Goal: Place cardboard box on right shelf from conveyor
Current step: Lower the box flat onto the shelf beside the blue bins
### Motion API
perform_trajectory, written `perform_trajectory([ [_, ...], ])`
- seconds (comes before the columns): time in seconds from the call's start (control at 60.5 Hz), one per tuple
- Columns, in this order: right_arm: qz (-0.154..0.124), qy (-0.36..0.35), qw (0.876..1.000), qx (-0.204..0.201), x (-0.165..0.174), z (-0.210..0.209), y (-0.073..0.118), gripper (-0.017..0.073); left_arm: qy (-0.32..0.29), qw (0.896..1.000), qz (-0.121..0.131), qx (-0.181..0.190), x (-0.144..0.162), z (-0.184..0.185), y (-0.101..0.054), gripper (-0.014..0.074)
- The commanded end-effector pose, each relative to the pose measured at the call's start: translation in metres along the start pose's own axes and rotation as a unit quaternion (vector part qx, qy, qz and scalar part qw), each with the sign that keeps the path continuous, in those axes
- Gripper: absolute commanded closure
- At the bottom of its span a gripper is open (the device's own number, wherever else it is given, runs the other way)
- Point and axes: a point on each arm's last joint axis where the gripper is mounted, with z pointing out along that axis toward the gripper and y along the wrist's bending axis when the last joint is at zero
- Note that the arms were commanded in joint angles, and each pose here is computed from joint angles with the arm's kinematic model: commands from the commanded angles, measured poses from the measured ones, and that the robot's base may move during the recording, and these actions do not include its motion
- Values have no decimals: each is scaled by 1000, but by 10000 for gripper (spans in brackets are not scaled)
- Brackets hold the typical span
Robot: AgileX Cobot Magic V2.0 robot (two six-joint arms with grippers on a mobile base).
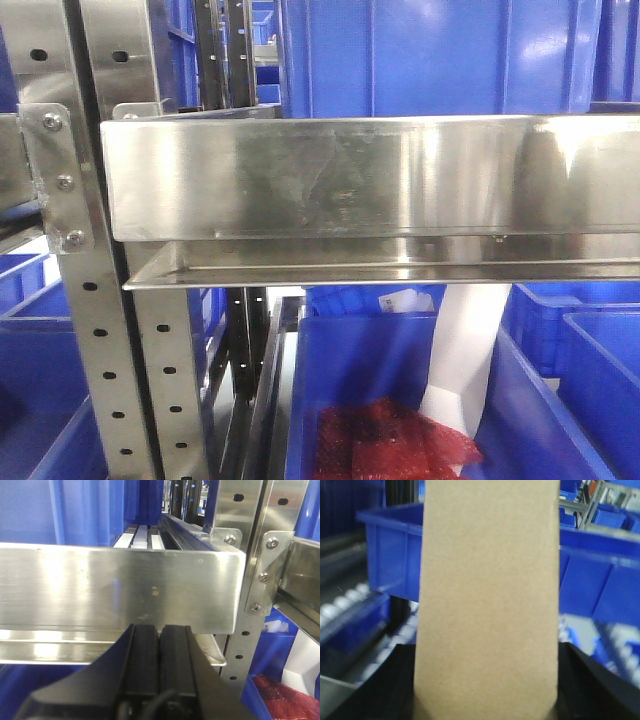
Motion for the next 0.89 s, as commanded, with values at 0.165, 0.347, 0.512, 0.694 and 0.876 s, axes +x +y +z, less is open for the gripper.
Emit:
perform_trajectory([
  [0.165,-225,-25,974,-2,-52,71,-2,359,-45,999,-3,0,-5,-1,0,710],
  [0.347,-405,-4,913,-40,-42,120,15,359,-45,999,-3,0,-5,-1,0,709],
  [0.512,-487,-8,871,-62,-34,153,28,359,-45,999,-3,0,-5,-1,0,710],
  [0.694,-508,2,858,-80,-19,189,39,359,-45,999,-3,0,-5,-1,0,710],
  [0.876,-510,21,854,-101,1,222,49,359,-45,999,-3,0,-5,-1,0,710],
])
